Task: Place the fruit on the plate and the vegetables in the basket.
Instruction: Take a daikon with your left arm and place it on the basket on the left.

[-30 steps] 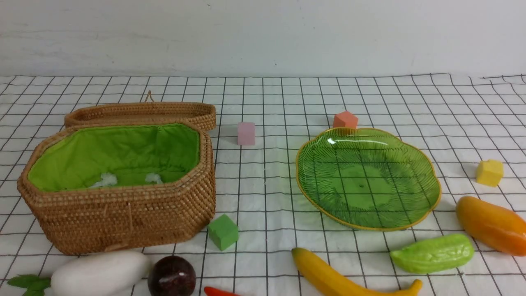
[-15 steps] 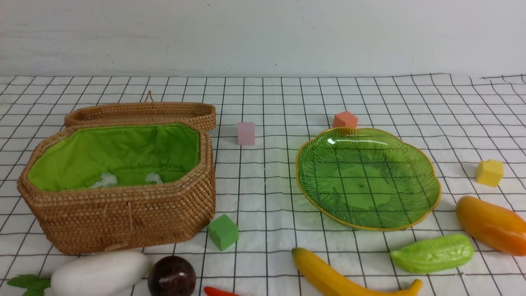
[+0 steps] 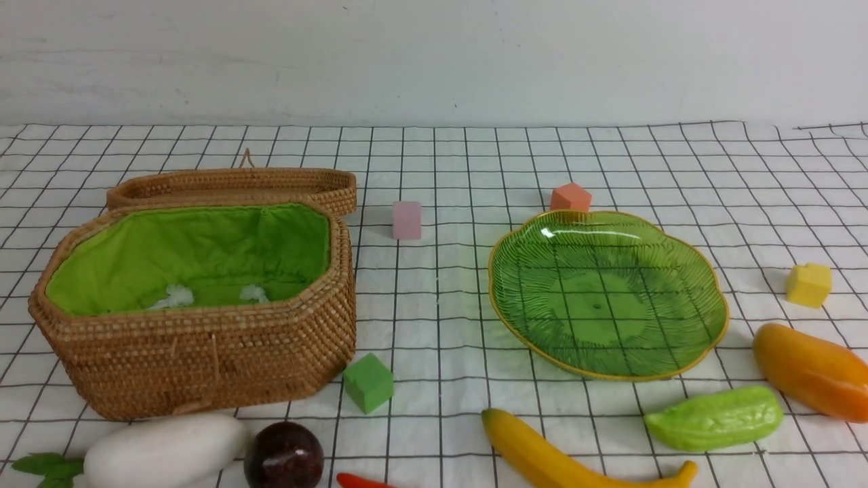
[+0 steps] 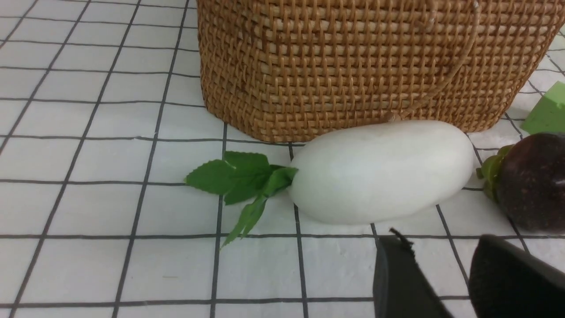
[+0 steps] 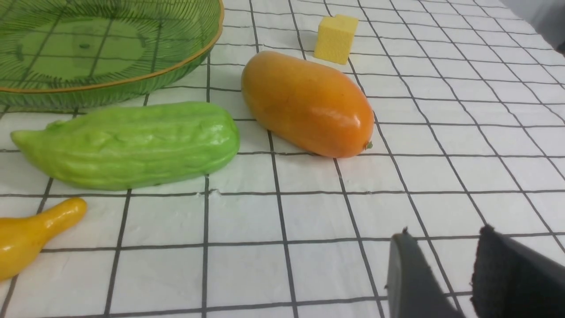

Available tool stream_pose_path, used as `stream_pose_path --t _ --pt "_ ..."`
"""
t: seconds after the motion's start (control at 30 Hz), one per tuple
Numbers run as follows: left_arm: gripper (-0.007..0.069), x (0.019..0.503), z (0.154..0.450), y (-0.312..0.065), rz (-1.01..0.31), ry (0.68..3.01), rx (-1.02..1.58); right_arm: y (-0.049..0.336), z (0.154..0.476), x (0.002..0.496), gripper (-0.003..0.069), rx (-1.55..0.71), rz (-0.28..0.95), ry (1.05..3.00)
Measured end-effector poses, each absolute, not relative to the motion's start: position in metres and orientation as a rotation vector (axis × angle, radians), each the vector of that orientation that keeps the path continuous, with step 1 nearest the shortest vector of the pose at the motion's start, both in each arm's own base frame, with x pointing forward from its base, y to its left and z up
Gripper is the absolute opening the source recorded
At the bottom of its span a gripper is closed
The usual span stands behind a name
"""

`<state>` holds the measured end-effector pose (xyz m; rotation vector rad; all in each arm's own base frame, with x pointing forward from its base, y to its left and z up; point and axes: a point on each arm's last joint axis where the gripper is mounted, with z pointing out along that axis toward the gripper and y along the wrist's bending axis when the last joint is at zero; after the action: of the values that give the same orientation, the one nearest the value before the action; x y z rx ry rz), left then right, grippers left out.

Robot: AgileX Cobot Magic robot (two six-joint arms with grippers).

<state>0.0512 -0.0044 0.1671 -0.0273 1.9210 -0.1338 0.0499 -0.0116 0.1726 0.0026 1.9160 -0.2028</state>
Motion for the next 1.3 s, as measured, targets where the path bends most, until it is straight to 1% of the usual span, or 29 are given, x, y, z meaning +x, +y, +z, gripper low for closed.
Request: stream_pose_path --t 0.17,0.27,0.33,0.4,0.47,0.5,0.6,0.63,0.67,0.73,0.77,0.8,0.83,0.87,0.9,0.97,1.03,1.1,1.2,1.3 --pt "0.0239 0.051 0.167 -0.004 -0.133 1.921 -0.026 -0.012 0.173 0.05 0.0242 0.003 -0.203 1.916" --pt "0.0239 0.052 0.168 -0.003 -0.098 1.913 -0.003 -0.012 0.173 0.05 0.0242 0.003 -0.203 1.916" --pt "0.0239 0.053 0.171 -0.003 -0.08 1.872 0.012 -0.012 0.173 0.05 0.0242 0.003 -0.203 1.916" --pt "0.0239 0.055 0.181 -0.003 -0.09 1.757 0.015 -0.012 0.173 0.05 0.0242 0.003 -0.203 1.916" --pt "0.0239 0.056 0.187 -0.004 -0.101 1.692 0.012 -0.012 0.173 0.05 0.0242 0.003 -0.203 1.916" --pt "0.0239 0.057 0.197 -0.005 -0.133 1.581 -0.005 -0.012 0.173 0.05 0.0242 0.003 -0.203 1.916" --pt "0.0239 0.055 0.217 -0.005 -0.219 1.356 -0.058 -0.012 0.173 0.05 0.0242 0.003 -0.203 1.916" --pt "0.0239 0.054 0.22 -0.005 -0.225 1.323 -0.061 -0.012 0.173 0.05 0.0242 0.003 -0.203 1.916" --pt "0.0239 0.051 0.23 -0.004 -0.27 1.224 -0.092 -0.012 0.173 0.05 0.0242 0.003 -0.203 1.916" --pt "0.0239 0.046 0.25 -0.002 -0.314 1.138 -0.127 -0.012 0.173 0.05 0.0242 0.003 -0.203 1.916" --pt "0.0239 0.045 0.253 -0.002 -0.319 1.13 -0.131 -0.012 0.173 0.05 0.0242 0.003 -0.203 1.916" --pt "0.0239 0.036 0.284 -0.001 -0.326 1.049 -0.126 -0.012 0.173 0.05 0.0242 0.003 -0.203 1.916" --pt "0.0239 0.036 0.284 -0.001 -0.324 1.052 -0.125 -0.012 0.173 0.05 0.0242 0.003 -0.203 1.916" --pt "0.0239 0.029 0.315 -0.001 -0.311 0.999 -0.109 -0.012 0.173 0.05 0.0242 0.003 -0.203 1.916" --pt "0.0239 0.026 0.33 0.0 -0.304 0.987 -0.102 -0.012 0.173 0.05 0.0242 0.003 -0.203 1.916" --pt "0.0239 0.025 0.367 -0.001 -0.295 1.017 -0.092 -0.012 0.173 0.05 0.0242 0.003 -0.203 1.916" --pt "0.0239 0.034 0.386 -0.003 -0.294 1.114 -0.091 -0.012 0.173 0.05 0.0242 0.003 -0.203 1.916" --pt "0.0239 0.048 0.395 -0.005 -0.277 1.315 -0.085 -0.012 0.173 0.05 0.0242 0.003 -0.203 1.916" --pt "0.0239 0.075 0.378 -0.008 -0.226 1.671 -0.079 -0.012 0.173 0.05 0.0242 0.003 -0.203 1.916" --pt "0.0239 0.096 0.358 -0.009 -0.187 1.908 -0.08 -0.012 0.173 0.05 0.0242 0.003 -0.203 1.916"
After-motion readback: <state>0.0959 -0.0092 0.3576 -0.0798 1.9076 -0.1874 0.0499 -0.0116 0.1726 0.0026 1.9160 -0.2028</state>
